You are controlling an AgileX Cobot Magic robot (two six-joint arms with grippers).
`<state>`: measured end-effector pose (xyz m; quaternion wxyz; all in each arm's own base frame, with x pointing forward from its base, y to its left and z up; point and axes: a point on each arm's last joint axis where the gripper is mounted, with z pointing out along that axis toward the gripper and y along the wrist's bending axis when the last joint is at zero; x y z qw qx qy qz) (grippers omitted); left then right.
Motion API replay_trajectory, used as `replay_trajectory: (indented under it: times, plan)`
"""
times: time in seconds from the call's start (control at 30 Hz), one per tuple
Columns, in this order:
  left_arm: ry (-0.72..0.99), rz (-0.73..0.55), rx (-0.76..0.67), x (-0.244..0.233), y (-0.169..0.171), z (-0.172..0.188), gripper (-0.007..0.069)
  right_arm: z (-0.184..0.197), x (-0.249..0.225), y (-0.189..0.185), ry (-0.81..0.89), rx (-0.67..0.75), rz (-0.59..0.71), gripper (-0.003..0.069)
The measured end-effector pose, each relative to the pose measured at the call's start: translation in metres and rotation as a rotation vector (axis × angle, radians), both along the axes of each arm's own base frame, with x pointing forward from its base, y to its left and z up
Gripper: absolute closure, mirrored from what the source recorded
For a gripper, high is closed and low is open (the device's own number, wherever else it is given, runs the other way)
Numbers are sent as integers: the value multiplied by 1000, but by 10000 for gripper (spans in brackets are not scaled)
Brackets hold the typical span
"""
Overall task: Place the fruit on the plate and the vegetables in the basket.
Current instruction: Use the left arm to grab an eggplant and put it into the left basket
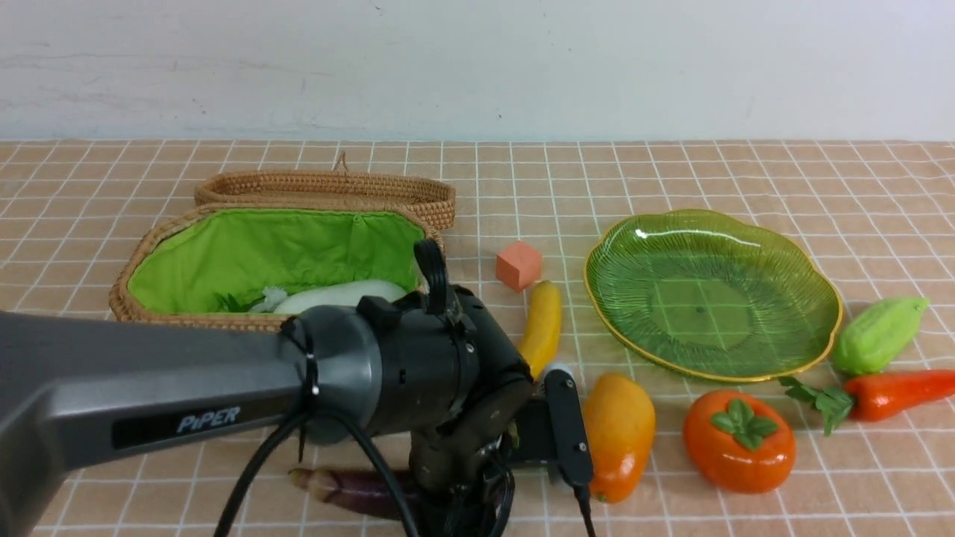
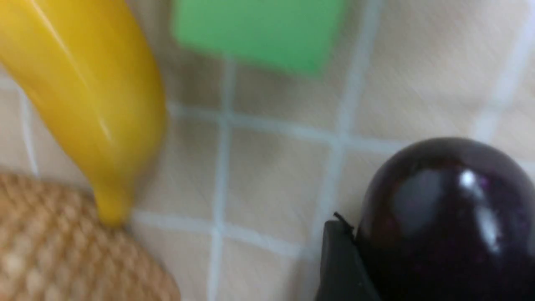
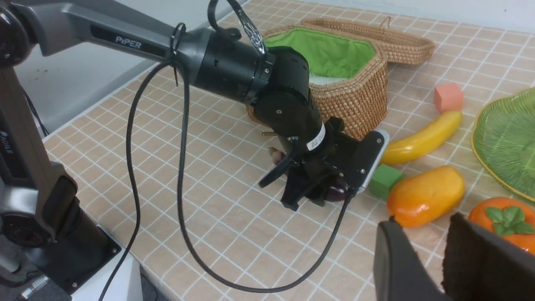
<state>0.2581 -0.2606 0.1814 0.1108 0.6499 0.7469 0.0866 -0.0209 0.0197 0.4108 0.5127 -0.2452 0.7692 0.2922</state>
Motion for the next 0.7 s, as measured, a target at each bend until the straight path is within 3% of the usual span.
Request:
replay_trajectory:
  times: [0.07,0.2,0.33,0.47,0.7]
  plan:
    - [-5,1,-1,-5,-2,14,221,0,0,0,1,1,1,466]
    - [-174,-3,-145,-31,-9,107,221,3,1,0,-21,22,-4,466]
    - [-392,15,-191,-22,19,162,221,5,2,0,-45,36,-17,466]
    - [-477,44,-140,6,48,169,221,5,2,0,-49,38,-18,466]
    - [-504,134,-120,76,86,133,205,-3,8,3,-20,26,-17,466]
